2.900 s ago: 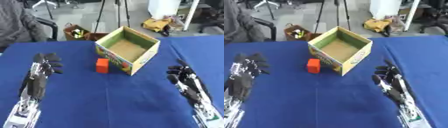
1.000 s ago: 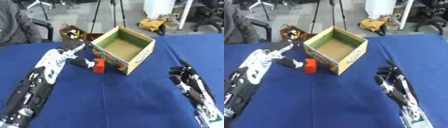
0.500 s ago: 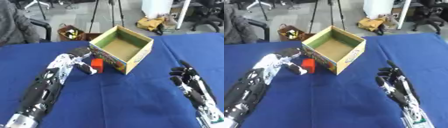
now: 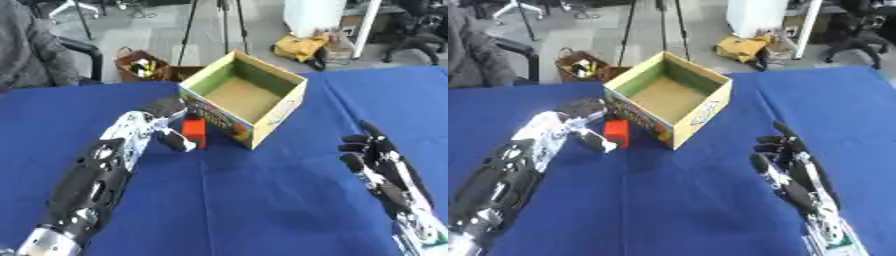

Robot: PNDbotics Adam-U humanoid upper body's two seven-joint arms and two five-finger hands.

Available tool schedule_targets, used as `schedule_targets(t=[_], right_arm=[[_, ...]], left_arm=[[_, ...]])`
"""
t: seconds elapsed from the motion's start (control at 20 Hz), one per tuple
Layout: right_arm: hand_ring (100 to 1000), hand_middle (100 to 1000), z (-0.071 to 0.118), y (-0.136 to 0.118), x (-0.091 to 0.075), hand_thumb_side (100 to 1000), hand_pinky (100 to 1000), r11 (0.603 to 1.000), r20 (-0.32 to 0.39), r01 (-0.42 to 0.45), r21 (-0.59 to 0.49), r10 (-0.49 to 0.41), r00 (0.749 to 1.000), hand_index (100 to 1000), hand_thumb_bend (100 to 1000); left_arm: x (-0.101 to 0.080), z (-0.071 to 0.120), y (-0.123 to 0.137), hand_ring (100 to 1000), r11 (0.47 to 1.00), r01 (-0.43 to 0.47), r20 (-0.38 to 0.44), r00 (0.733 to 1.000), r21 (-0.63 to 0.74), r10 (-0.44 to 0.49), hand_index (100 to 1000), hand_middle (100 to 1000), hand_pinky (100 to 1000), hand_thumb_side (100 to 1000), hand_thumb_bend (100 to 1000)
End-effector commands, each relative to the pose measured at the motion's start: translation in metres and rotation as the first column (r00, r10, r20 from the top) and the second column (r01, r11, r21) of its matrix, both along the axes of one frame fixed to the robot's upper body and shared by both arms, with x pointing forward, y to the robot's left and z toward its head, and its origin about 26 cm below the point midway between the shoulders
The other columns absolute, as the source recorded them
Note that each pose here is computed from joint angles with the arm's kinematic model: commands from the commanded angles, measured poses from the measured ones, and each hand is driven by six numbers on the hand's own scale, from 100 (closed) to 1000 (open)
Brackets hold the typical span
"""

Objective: Pick up objects on the table and place them in the box.

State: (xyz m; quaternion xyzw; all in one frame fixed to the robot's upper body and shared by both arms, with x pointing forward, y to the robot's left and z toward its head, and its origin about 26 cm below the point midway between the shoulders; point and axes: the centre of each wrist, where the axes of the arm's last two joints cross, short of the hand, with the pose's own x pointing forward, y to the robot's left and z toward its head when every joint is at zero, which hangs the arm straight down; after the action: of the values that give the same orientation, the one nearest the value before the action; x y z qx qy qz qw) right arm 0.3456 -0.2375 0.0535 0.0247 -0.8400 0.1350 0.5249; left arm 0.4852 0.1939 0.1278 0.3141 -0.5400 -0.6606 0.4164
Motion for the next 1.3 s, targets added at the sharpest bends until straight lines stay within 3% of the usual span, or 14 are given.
schedule_targets(t=[0.05,0.15,0.35,0.5,0.85,0.9,1.0,1.05,1.1,1.15,1.25,1.3], right_arm=[[719,704,0.009,-0.001,0.003,543,671,1.000,0.028,-0.007,-0.001,0.007,1.000,1000,619],[719,704,0.009,-0.001,0.003,543,671,1.000,0.028,-0.006,0.000,0.006,1.000,1000,623],[719,704,0.009,-0.001,0.003,543,671,1.000,0.028,-0.005,0.001,0.005,1.000,1000,625],[719,704,0.009,-0.002,0.003,543,671,1.000,0.028,-0.002,0.002,0.002,1.000,1000,627],[719,704,0.008,-0.002,0.003,543,671,1.000,0.025,0.001,0.003,-0.001,1.000,1000,628],[719,704,0.008,-0.003,0.003,544,671,1.000,0.025,0.001,0.003,-0.002,1.000,1000,628],[719,704,0.008,-0.002,0.003,544,671,1.000,0.025,0.001,0.003,-0.001,1.000,1000,628],[719,704,0.008,-0.002,0.003,544,671,1.000,0.024,0.000,0.003,0.000,1.000,1000,628],[719,704,0.008,-0.002,0.003,544,671,1.000,0.024,0.000,0.003,0.000,1.000,1000,628],[719,704,0.008,-0.002,0.003,545,671,1.000,0.023,0.000,0.003,0.000,1.000,1000,628],[719,704,0.007,-0.002,0.003,545,671,1.000,0.022,-0.001,0.003,0.001,1.000,1000,628],[719,704,0.007,-0.002,0.003,545,671,1.000,0.022,-0.002,0.003,0.001,1.000,1000,628]], left_arm=[[0.003,0.010,0.001,466,1.000,-0.013,0.035,0.999,0.018,0.012,753,496,526,170,150],[0.002,0.010,0.001,365,1.000,-0.025,0.047,0.999,0.018,0.024,704,411,411,136,100],[0.001,0.013,0.003,226,0.999,-0.041,0.090,0.995,-0.023,0.043,610,269,258,113,100],[0.000,0.025,0.004,191,0.997,-0.037,0.130,0.990,-0.068,0.046,573,230,216,111,100],[-0.012,0.088,0.004,183,0.991,0.008,0.251,0.968,-0.131,0.025,564,215,208,116,100],[-0.015,0.095,0.003,191,0.991,0.015,0.258,0.966,-0.136,0.020,573,224,219,119,100],[-0.017,0.100,0.002,279,0.993,0.019,0.238,0.971,-0.116,0.009,655,317,329,169,100],[-0.017,0.099,0.001,386,0.995,0.017,0.215,0.977,-0.099,0.005,711,415,452,234,209],[-0.017,0.097,0.001,435,0.997,0.012,0.188,0.982,-0.081,0.003,739,462,512,271,265],[-0.016,0.094,0.001,547,0.998,0.007,0.163,0.987,-0.064,0.003,789,567,619,388,408],[-0.012,0.083,0.003,658,0.999,-0.010,0.111,0.994,-0.034,0.014,823,682,699,452,479],[-0.009,0.078,0.004,670,0.999,-0.023,0.093,0.995,-0.022,0.025,823,692,706,453,480]])
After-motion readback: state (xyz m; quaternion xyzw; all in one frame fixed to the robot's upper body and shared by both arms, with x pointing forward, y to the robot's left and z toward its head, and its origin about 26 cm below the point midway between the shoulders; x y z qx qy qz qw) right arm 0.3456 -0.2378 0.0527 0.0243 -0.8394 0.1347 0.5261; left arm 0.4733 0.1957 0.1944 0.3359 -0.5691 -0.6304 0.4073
